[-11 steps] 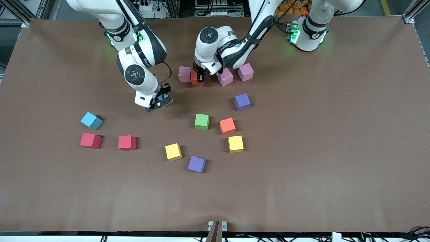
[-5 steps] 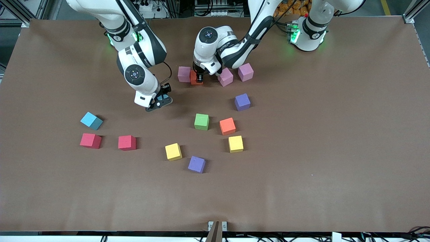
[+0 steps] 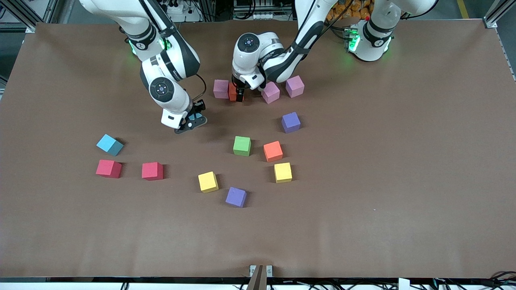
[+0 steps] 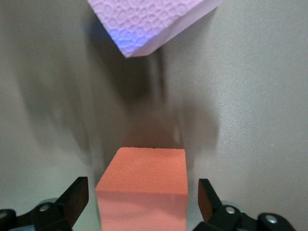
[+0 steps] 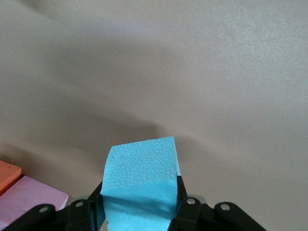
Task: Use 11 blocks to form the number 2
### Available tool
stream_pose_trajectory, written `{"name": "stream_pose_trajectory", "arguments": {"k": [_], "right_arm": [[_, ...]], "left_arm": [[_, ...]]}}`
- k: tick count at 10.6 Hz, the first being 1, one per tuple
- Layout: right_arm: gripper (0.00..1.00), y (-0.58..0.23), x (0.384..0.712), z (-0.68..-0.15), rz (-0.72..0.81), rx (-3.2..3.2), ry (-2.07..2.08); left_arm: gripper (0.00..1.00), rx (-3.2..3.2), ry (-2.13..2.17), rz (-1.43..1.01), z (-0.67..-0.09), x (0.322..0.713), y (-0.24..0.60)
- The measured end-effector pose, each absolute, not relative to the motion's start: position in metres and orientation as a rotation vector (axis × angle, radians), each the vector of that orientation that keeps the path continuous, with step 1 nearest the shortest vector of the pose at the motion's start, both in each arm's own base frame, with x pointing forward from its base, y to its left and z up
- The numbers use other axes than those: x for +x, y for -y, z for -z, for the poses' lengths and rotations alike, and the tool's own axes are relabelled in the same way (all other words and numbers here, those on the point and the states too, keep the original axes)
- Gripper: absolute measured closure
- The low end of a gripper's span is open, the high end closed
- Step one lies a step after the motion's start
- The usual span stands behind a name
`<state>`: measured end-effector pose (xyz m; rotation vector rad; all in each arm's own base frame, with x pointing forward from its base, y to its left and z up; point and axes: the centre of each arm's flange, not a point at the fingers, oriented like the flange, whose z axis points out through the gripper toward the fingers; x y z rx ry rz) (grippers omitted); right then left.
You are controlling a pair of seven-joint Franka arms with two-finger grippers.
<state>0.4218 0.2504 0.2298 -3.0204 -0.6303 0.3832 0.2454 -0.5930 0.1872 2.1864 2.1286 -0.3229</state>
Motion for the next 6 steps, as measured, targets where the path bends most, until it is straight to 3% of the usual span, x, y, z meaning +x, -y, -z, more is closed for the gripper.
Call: {"name": "stream_pose_trajectory", "arguments": {"k": [6], "right_arm": [[0.45, -0.251, 0.422, -0.23, -0.384, -3.026, 0.612]], "left_arm": [[0.0, 2.19, -2.134, 0.281, -0.209, 0.273, 0.588]]}}
